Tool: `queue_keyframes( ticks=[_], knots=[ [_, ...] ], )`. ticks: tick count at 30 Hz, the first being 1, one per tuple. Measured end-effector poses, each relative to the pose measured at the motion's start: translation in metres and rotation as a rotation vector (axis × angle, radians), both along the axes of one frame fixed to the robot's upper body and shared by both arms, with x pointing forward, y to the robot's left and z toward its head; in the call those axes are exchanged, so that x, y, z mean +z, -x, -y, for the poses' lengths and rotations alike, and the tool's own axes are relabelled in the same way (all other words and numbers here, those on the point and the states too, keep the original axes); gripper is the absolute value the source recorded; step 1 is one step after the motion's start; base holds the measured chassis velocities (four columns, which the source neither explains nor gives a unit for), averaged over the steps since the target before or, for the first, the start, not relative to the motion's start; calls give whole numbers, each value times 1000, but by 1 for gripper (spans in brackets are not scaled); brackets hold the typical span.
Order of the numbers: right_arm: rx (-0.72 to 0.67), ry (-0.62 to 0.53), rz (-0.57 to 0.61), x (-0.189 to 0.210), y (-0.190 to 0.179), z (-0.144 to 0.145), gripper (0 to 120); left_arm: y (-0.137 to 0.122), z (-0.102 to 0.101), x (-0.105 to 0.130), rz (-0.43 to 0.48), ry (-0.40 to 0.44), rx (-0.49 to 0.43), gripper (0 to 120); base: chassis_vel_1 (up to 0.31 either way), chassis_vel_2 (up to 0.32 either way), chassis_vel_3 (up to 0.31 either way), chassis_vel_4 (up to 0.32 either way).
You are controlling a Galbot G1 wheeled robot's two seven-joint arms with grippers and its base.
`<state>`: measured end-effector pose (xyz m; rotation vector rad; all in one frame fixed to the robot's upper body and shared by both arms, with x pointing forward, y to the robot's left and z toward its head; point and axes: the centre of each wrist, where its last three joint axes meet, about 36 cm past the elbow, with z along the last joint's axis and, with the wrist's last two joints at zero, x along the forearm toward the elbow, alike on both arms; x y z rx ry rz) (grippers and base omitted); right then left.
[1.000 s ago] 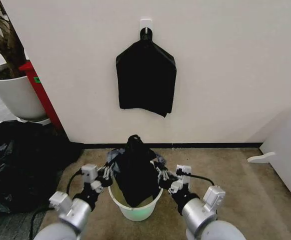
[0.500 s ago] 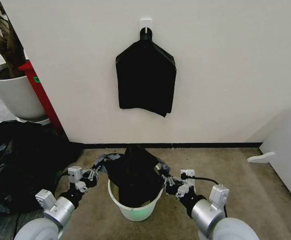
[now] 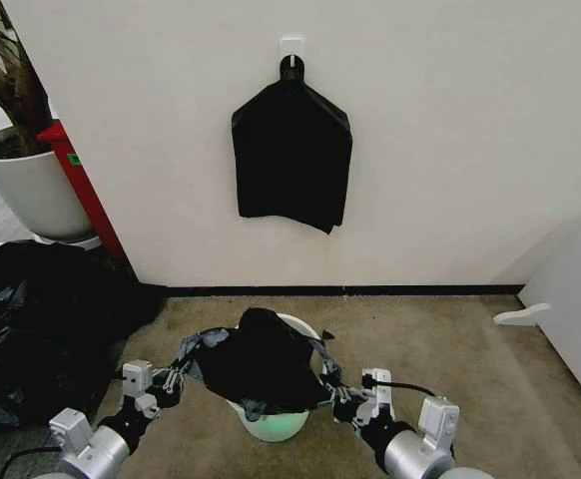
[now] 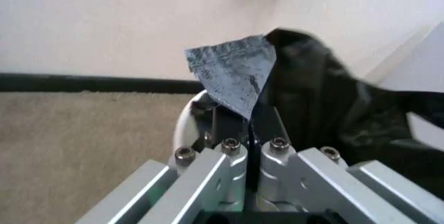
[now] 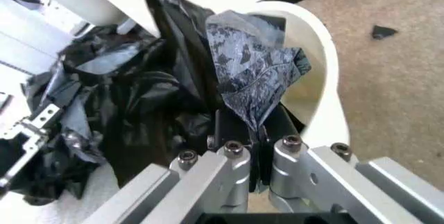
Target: Place the garbage bag over the trash bin.
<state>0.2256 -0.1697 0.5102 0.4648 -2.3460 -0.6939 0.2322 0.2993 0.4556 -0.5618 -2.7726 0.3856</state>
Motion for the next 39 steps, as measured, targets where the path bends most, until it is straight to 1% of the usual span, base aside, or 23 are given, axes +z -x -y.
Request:
queue_keyframes(
  ticks=[2, 3, 6, 8, 10, 12, 14, 15, 18, 19, 22, 24, 25, 26, 29, 34, 38, 39],
  knots=[
    [-11, -8, -21, 5, -7, 0, 0, -2, 9, 13, 13, 6, -8, 0, 0, 0, 0, 0],
    [-11, -8, -21, 5, -7, 0, 0, -2, 9, 13, 13, 6, -8, 0, 0, 0, 0, 0],
    [-15, -7, -76, 9, -12, 1, 0, -3, 17, 35, 26, 6, 6, 0, 0, 0, 0, 0],
    [-16, 1, -97, 7, -9, 2, 0, 0, 16, 42, 12, -7, 30, 0, 0, 0, 0, 0],
    [-17, 5, -106, 6, -8, 2, 0, 3, 14, 43, 0, -11, 36, 0, 0, 0, 0, 0],
    [-23, 17, -118, 6, -7, 2, 0, 7, 9, 38, -29, -24, 45, 0, 0, 0, 0, 0],
    [-34, 27, -122, 6, -8, 2, 0, 9, 3, 27, -61, -36, 56, 0, 0, 0, 0, 0],
    [-44, 31, -123, 7, -9, 2, 0, 8, 1, 16, -87, -41, 66, 0, 0, 0, 0, 0],
    [-48, 33, -123, 7, -9, 1, 0, 7, 2, 10, -105, -39, 69, 0, 0, 0, 0, 0],
    [-57, 46, -123, 6, -6, -2, 0, 7, 11, -4, -150, -30, 68, 0, 0, 0, 0, 0],
    [-75, 72, -144, 3, 1, -6, 0, 11, 24, -16, -183, -41, 71, 0, 0, 0, 0, 0],
    [-98, 96, -186, -1, 9, -8, 0, 16, 33, -17, -212, -51, 83, 0, 0, 0, 0, 0],
    [-98, 96, -186, -1, 9, -8, 0, 16, 33, -17, -212, -51, 83, 0, 0, 0, 0, 0],
    [-109, 109, -219, -4, 14, -10, 0, 18, 37, -15, -227, -53, 91, 0, 0, 0, 0, 0],
    [-115, 121, -275, -9, 26, -12, 0, 24, 40, -16, -247, -66, 103, 0, 0, 0, 0, 0],
    [-129, 122, -255, -9, 27, -14, 0, 23, 38, -22, -266, -84, 120, 0, 0, 0, 0, 0],
    [-146, 122, -222, -13, 17, -13, 0, 19, 34, -31, -289, -100, 140, 0, 0, 0, 0, 0],
    [-152, 126, -212, -16, 13, -13, 0, 17, 32, -37, -298, -108, 150, 0, 0, 0, 0, 0]
  ],
)
